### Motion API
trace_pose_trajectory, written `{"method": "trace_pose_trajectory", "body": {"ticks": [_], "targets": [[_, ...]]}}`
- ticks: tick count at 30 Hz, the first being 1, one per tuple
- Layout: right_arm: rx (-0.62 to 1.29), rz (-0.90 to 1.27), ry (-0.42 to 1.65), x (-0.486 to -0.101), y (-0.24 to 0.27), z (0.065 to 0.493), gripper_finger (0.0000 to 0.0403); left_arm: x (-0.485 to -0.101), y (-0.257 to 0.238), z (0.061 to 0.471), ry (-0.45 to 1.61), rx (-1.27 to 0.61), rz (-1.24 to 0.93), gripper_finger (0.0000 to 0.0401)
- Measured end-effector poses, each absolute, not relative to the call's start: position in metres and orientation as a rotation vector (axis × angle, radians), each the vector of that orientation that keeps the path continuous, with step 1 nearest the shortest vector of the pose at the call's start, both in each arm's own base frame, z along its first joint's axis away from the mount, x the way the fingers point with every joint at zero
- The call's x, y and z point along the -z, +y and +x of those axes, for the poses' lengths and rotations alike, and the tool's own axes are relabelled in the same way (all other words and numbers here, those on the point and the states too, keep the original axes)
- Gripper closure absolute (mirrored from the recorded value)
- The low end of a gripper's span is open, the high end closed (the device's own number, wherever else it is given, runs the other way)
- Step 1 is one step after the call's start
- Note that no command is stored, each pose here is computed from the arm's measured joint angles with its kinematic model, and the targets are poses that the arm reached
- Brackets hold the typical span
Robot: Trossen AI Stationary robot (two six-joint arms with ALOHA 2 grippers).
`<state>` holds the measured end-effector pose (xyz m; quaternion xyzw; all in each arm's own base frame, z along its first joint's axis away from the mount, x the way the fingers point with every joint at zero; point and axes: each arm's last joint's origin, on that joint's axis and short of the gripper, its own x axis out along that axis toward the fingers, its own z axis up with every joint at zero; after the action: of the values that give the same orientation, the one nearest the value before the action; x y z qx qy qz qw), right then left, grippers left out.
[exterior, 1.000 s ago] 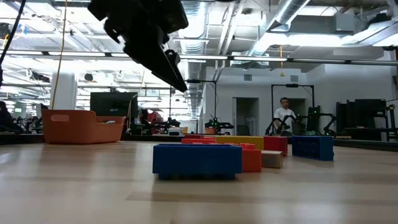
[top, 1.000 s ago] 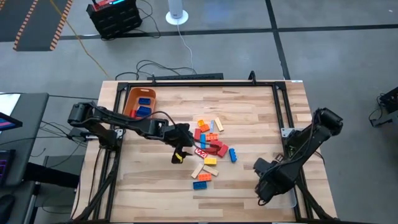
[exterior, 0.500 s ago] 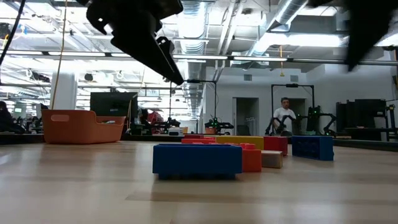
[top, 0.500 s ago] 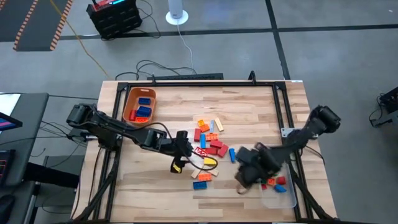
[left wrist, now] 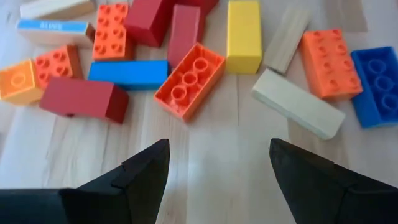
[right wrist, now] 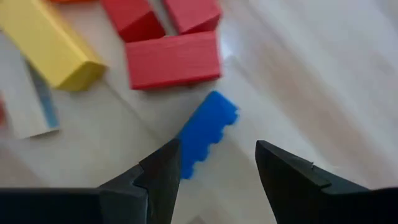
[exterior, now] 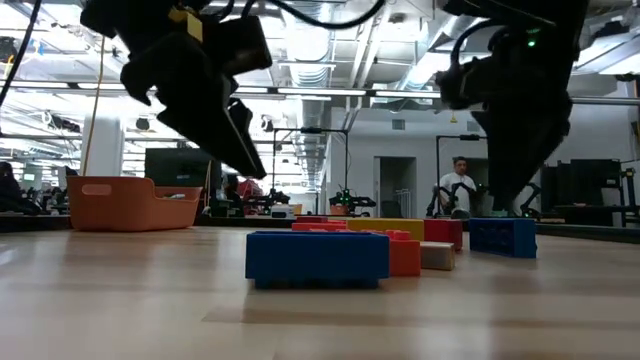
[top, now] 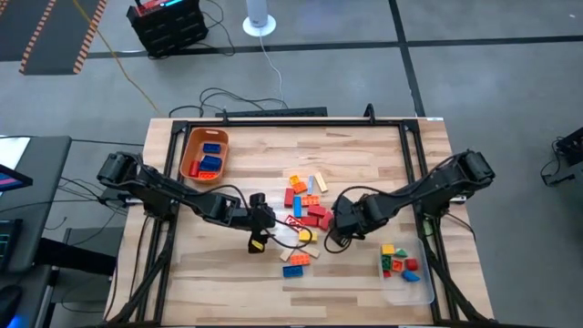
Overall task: Sort blocks by size
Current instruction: Put the large blue game piece into the orange bin
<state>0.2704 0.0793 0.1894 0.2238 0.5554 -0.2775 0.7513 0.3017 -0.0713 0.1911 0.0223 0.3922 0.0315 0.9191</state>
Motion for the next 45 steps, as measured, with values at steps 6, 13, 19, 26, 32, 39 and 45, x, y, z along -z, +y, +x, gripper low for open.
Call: {"method": "trace_pose_trajectory", "body": {"ticks": [6,13,19,26,32,39,45], "targets": [[0.577,0.536,1.222,-0.173,0.078,0.276,0.0168,-0.188,-0.071,0.301,0.796,-0.074,0.033,0.0129],[0.615,0.523,1.271,-0.149,0.081,0.284,0.0168,-0.183,-0.071,0.3,0.75,-0.07,0.02,0.0129],[0.626,0.494,1.302,-0.136,0.082,0.287,0.0171,-0.182,-0.07,0.3,0.749,-0.069,0.023,0.0129],[0.59,0.444,1.32,-0.137,0.084,0.289,0.0249,-0.183,-0.07,0.3,0.736,-0.068,0.02,0.0129],[0.468,0.338,1.326,-0.16,0.091,0.291,0.0289,-0.189,-0.075,0.305,0.664,-0.013,0.078,0.0129],[0.29,0.189,1.054,-0.203,0.102,0.295,0.0289,-0.201,-0.078,0.313,0.515,0.079,0.082,0.0129],[0.173,0.097,0.859,-0.203,0.112,0.319,0.0281,-0.205,-0.074,0.316,0.483,0.141,0.027,0.0129]]}}
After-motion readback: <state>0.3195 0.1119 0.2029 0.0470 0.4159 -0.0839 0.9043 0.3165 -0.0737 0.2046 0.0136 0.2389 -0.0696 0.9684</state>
